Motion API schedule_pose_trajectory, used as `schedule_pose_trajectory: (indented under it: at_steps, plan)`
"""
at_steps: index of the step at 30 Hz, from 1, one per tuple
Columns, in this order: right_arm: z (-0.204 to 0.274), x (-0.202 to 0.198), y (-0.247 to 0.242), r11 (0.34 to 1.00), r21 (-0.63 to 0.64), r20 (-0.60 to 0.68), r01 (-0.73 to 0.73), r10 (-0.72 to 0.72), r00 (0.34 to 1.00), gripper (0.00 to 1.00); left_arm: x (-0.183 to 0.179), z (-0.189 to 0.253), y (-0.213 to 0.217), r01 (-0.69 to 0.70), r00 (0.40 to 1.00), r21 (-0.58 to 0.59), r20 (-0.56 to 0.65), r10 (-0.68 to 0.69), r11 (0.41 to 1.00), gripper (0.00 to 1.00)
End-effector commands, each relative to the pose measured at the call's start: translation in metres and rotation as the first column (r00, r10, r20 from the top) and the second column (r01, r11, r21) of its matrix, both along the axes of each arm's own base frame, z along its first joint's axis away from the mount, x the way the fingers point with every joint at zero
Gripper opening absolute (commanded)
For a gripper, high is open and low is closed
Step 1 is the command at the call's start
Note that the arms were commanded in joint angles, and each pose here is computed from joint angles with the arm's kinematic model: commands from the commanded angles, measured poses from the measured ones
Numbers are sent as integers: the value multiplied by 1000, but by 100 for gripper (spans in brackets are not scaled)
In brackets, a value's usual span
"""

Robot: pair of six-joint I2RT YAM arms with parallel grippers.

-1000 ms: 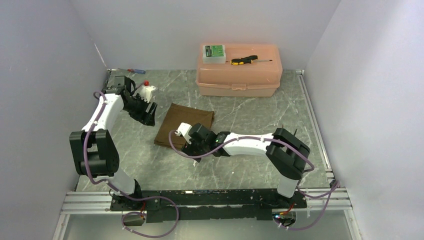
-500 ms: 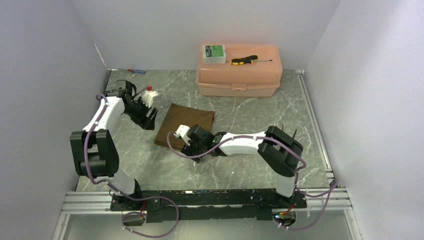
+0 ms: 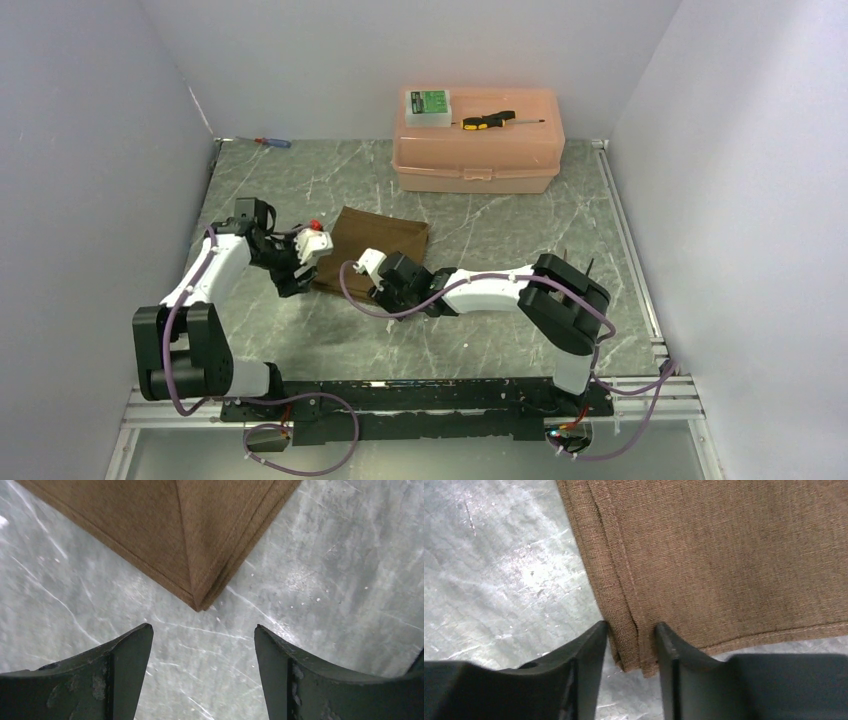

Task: Fold the napkin into a case and place the utensils inside
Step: Pick up the upper triangle-folded napkin from the center of the board.

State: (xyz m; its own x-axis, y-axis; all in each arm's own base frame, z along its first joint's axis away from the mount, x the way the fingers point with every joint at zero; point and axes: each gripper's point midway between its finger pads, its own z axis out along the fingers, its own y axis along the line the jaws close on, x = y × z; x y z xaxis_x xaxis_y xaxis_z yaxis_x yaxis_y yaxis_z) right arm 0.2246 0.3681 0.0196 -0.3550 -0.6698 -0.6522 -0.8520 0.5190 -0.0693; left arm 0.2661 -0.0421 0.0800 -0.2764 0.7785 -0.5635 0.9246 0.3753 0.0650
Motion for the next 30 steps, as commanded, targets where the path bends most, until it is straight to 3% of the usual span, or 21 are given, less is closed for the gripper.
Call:
schedule_pose_trajectory:
  at_steps: [1, 6, 11, 18, 20, 26, 30]
  plan:
    - [-14, 5, -8, 998, -17, 1, 57, -57, 998, 41, 19, 25, -19, 155, 972, -32, 181, -147, 987, 80]
    - [-13, 16, -15, 993, 12, 32, 118, -119, 992, 28, 6, 6, -33, 212, 962, -21, 182, -205, 977, 79]
    - [-23, 17, -26, 991, -15, 40, 130, -130, 991, 24, -10, -19, -41, 280, 930, 42, 236, -282, 959, 80]
    - [-21, 16, -26, 989, 15, 9, 149, -149, 989, 11, 6, -24, -43, 297, 809, 146, 486, -330, 944, 85]
    - [-20, 17, -27, 989, 10, 3, 148, -148, 989, 0, -1, -28, -47, 342, 769, 169, 516, -379, 924, 85]
    - [-12, 20, -29, 989, 19, -9, 146, -146, 989, 0, 22, -19, -51, 232, 746, 171, 601, -288, 958, 82]
    - [-7, 19, -28, 991, 26, -11, 128, -128, 992, 0, 19, -16, -54, 242, 709, 180, 638, -300, 954, 84]
